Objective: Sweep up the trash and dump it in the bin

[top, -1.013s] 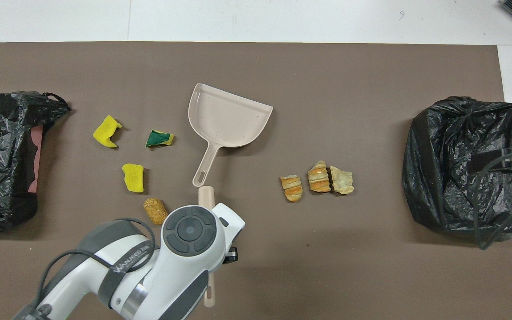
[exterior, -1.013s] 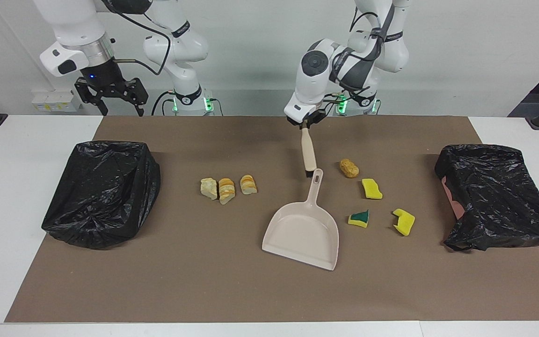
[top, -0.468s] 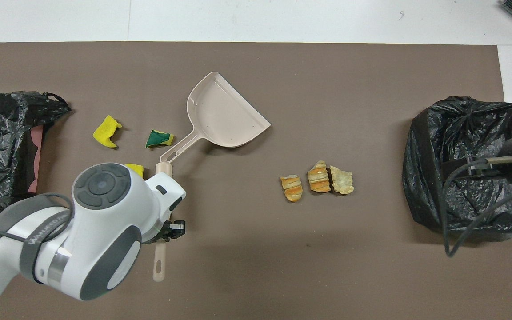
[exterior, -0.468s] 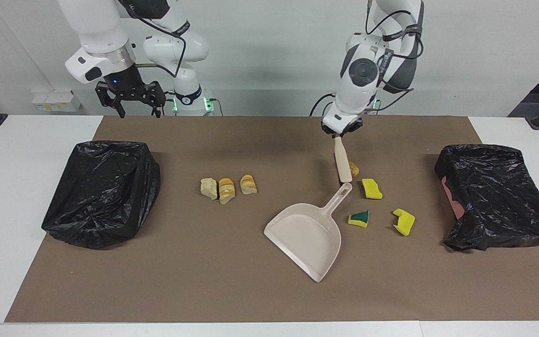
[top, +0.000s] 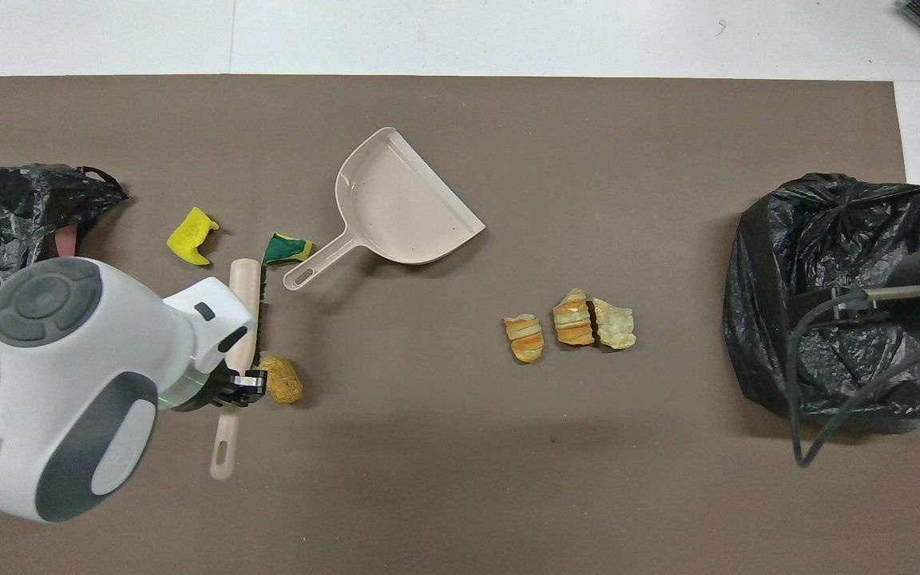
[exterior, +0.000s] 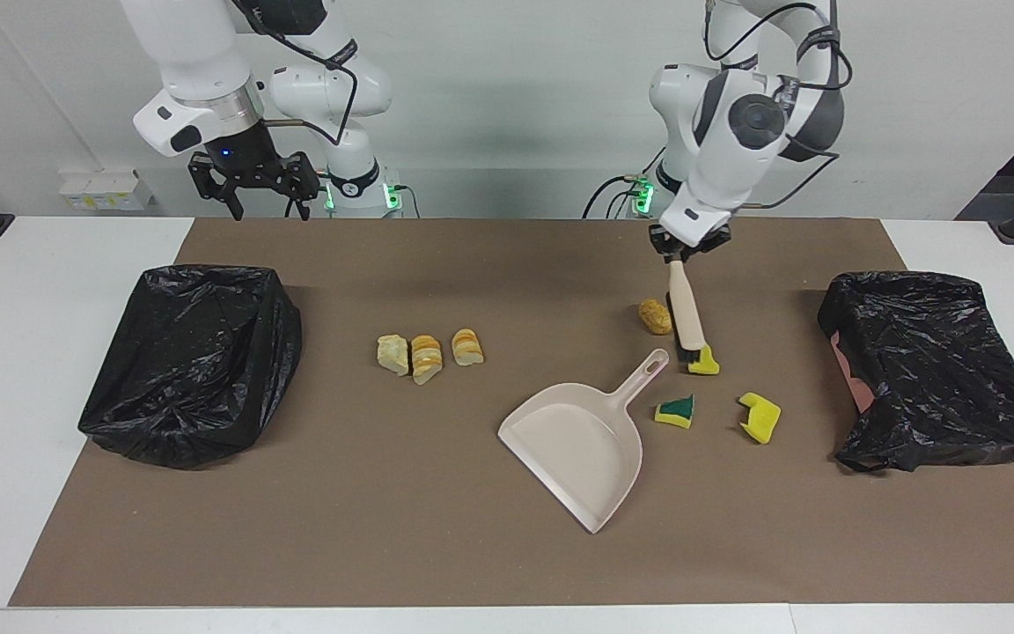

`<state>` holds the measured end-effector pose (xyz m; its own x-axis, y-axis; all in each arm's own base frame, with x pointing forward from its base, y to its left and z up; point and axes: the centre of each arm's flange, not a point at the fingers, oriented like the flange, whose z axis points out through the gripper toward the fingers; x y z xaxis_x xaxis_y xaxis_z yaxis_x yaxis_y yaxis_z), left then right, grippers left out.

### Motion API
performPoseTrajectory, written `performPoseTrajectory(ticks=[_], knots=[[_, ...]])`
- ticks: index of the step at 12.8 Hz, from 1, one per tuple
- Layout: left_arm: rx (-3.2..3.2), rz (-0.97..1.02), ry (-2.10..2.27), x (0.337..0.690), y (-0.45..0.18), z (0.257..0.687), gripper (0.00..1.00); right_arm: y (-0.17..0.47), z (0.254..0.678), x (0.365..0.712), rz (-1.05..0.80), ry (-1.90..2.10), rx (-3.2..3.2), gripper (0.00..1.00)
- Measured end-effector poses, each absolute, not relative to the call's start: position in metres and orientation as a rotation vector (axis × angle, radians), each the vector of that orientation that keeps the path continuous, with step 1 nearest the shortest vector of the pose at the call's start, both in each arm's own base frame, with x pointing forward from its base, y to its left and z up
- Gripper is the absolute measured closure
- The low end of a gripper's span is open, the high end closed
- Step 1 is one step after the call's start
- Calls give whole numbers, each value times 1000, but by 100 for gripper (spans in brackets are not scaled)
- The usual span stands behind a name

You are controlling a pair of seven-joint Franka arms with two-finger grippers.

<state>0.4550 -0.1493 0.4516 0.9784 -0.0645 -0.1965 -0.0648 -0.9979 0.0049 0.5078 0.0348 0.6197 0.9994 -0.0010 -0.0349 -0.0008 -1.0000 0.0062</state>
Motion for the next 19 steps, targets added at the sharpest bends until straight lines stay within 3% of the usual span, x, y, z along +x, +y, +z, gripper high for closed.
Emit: performPoseTrajectory(ticks=[2, 5, 11, 14, 17, 19], knots=[[-3150, 244, 103, 471, -122, 446, 75, 35, 618, 507, -63, -2, 3140, 0], [-3149, 264, 173, 473, -148, 409, 75, 35, 616, 507, -69, -4, 3143, 0], [-3176, 319, 414, 411, -282, 403, 75, 34, 616, 506, -69, -7, 3145, 0], [-3158, 324, 420, 383, -320, 405, 75, 34, 615, 505, -71, -9, 3145, 0], [-3175, 316, 323, 396, -306, 408, 75, 34, 616, 504, -71, -8, 3148, 0], [-3187, 271, 194, 429, -265, 419, 75, 35, 616, 504, -70, 9, 3149, 0]])
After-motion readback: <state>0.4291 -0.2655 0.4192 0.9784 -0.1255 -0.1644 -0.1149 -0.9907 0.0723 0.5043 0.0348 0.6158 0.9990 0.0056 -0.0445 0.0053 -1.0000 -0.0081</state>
